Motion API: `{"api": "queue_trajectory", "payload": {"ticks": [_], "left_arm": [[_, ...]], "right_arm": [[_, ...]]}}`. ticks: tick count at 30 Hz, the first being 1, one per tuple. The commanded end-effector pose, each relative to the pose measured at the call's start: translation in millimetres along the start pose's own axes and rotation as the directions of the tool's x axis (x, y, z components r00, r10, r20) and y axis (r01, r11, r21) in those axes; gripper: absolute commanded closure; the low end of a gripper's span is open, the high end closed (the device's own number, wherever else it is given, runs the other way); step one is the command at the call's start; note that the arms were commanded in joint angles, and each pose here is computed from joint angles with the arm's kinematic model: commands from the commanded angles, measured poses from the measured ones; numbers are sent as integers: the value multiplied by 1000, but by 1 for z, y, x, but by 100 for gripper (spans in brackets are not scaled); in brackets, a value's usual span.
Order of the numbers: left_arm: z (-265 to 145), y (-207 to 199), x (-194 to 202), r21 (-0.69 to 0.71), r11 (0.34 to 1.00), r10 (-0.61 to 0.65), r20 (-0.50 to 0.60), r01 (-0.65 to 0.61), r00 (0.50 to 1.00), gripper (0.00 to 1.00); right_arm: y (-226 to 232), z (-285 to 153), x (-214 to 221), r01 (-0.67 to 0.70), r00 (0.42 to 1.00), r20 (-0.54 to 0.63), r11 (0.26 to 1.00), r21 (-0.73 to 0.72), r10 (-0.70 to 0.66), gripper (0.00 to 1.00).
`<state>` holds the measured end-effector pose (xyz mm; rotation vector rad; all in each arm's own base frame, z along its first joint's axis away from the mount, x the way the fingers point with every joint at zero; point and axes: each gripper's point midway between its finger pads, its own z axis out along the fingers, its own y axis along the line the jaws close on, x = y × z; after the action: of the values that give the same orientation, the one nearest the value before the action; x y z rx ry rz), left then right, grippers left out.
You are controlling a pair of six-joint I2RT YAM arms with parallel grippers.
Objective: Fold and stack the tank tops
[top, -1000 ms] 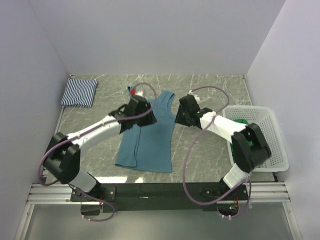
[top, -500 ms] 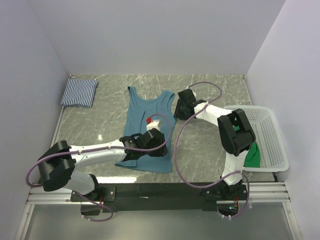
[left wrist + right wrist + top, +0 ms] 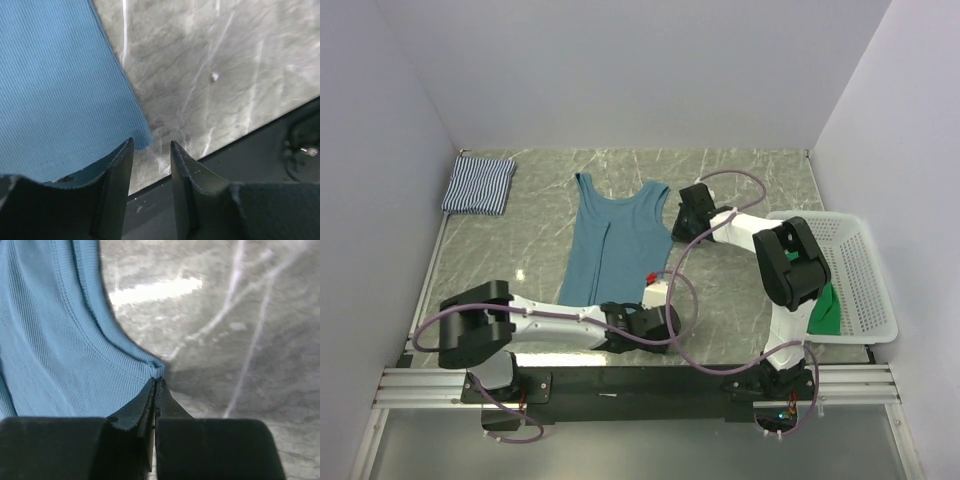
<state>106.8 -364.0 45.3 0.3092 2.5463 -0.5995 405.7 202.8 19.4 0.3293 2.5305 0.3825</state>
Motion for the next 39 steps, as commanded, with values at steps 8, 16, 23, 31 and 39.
{"api": "queue_trajectory", "payload": {"ticks": [8,16,23,31,39], "left_arm": [[8,-4,3,-179,983,65,74,-51,995,60],[11,8,15,-319,944,118,71,-89,990,75],[7,-4,22,-322,941,137,92,-101,986,94],[-23,-45,16,-84,995,67,127,-56,990,99],[-33,-29,20,-30,998,-55,136,59,989,99]], "right_arm": [[-29,-18,9,-55,998,21,998,12,55,100],[-40,-24,16,-65,998,23,998,18,65,100],[-48,-39,11,-72,996,51,997,26,71,100],[-57,-60,0,-65,993,99,996,55,60,100],[-37,-71,-10,-48,994,101,999,-4,48,100]]}}
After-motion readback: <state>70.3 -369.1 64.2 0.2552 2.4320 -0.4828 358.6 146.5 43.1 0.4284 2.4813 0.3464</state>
